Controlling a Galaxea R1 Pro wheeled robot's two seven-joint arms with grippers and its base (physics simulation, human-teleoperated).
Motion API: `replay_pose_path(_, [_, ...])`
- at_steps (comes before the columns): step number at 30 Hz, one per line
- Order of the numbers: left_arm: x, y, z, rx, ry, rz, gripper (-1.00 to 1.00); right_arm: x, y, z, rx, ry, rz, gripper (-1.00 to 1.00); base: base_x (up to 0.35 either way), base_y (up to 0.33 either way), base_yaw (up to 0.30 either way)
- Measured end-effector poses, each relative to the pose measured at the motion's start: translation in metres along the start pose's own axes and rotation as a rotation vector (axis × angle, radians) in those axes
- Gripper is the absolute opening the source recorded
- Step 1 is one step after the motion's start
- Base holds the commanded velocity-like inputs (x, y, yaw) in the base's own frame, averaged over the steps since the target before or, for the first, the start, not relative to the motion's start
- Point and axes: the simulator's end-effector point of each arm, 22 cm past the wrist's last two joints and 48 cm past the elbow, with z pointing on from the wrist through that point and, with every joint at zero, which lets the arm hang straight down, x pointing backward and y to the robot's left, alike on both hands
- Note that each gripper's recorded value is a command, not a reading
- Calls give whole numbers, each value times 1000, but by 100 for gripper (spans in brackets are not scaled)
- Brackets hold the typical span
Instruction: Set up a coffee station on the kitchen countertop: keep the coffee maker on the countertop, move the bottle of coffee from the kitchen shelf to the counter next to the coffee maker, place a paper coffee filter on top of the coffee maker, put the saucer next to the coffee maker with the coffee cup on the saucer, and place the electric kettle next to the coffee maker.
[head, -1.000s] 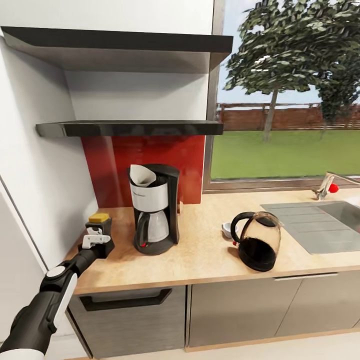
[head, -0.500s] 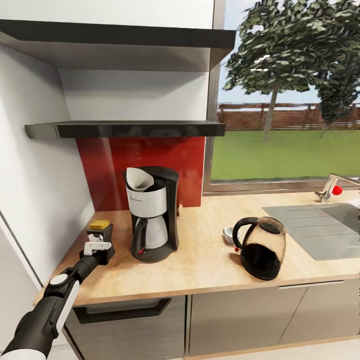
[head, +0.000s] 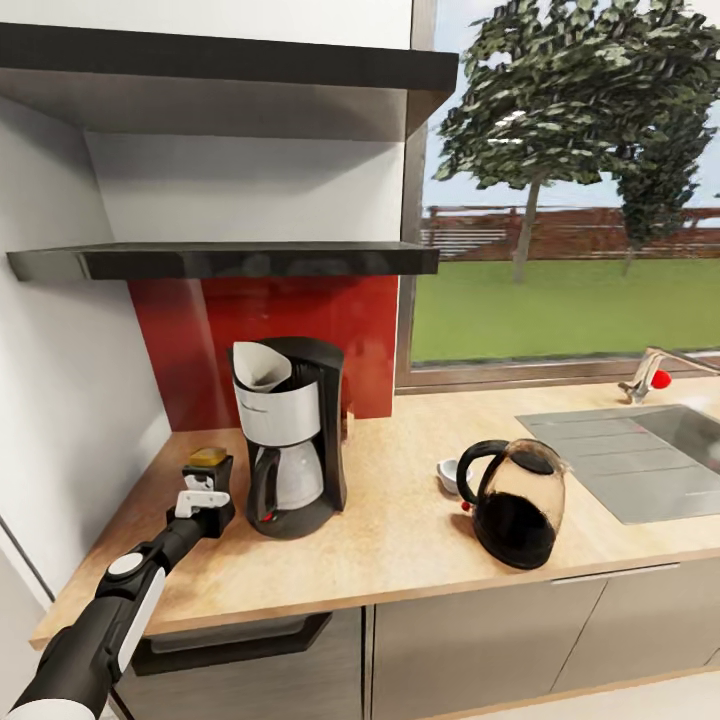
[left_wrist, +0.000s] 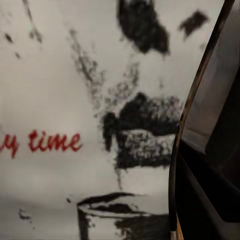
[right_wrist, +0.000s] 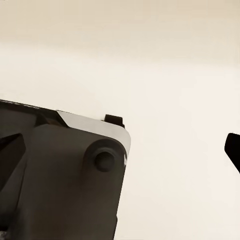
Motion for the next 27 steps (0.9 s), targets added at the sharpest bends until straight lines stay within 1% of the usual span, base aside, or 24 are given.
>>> replay_pose_path(3, [-4,0,0,0,-18,5,-100,0,0,0,0,1,0,100,14,0,0])
replay_pose_path(7, [2,0,0,-1,-9,4,-100,1,0,0,0,1,0,100,129,0,0])
replay_pose_path(9, [3,3,1,-5,-27,7,-100,1,0,0,0,1,-1,100,21,0,0])
replay_pose_path(12, [14,3,2,-6,-27,8,-100,1,0,0,0,2,-1,100,7,0,0])
replay_pose_path(14, [32,6,2,-13,-15,4,-100,1,0,0,-1,2,-3,100,0,0,0])
replay_pose_path(19, [33,8,2,-16,-20,3,-100,1,0,0,-1,1,-3,100,0,0,0])
replay_pose_path(25, [31,19,2,-64,-41,8,-100,1,0,0,-1,1,-2,100,0,0,0])
replay_pose_path(26, [34,21,2,-73,-37,6,-100,1,0,0,-1,2,-3,100,0,0,0])
replay_pose_path(27, [43,22,1,-77,-20,3,-100,1,0,0,-1,3,-3,100,0,0,0])
